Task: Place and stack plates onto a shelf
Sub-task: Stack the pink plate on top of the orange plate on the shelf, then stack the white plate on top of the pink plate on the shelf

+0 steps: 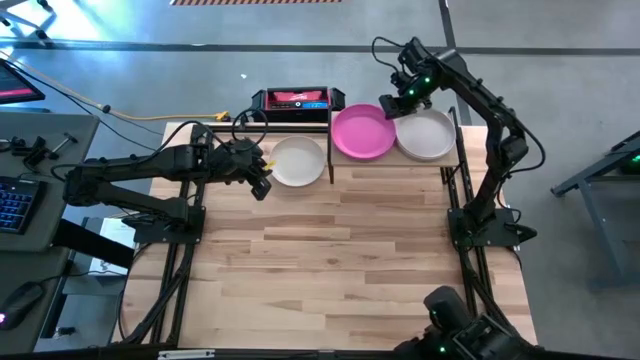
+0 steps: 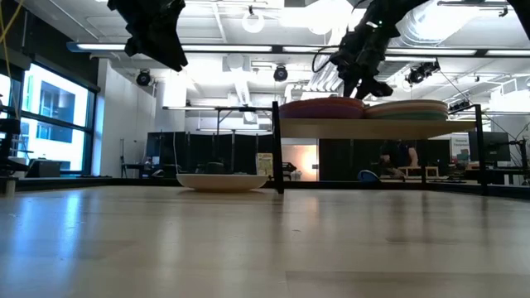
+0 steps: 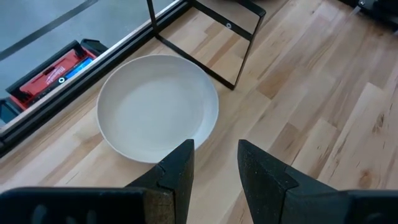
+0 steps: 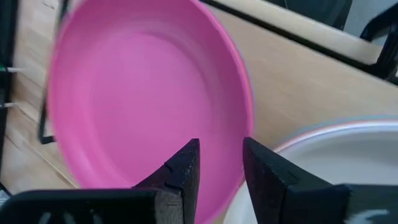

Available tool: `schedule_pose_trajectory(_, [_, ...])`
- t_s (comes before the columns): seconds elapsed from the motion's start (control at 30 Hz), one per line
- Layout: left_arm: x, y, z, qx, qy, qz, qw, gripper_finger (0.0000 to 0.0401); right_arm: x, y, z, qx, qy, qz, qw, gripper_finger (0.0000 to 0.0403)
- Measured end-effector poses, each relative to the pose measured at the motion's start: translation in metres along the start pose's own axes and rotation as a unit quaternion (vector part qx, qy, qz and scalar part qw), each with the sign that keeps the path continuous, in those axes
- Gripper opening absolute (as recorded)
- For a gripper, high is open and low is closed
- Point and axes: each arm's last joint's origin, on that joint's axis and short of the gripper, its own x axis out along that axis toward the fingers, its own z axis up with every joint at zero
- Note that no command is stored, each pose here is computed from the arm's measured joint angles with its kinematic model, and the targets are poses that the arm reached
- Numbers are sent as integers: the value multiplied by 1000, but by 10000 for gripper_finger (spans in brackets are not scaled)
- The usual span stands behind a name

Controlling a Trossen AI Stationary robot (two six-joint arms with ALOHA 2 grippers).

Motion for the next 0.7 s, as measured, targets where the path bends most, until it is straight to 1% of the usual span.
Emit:
schedule_pose_trajectory(0.13, [4,3,1,25,3,9,1000,111,-14,6,3,-8,-20,7,1000,100])
schedule_pose_trajectory(0.27, [16,8,3,63,21,27,997,111,-28,18,3,-26,-34,13,999,100])
schedule_pose_trajectory(0.47, [45,11,3,129,75,25,988,111,-40,44,-6,-82,-28,25,996,100])
schedule_pose_trajectory(0.7, [83,10,2,196,115,26,973,111,-38,70,-16,-137,-16,35,990,100])
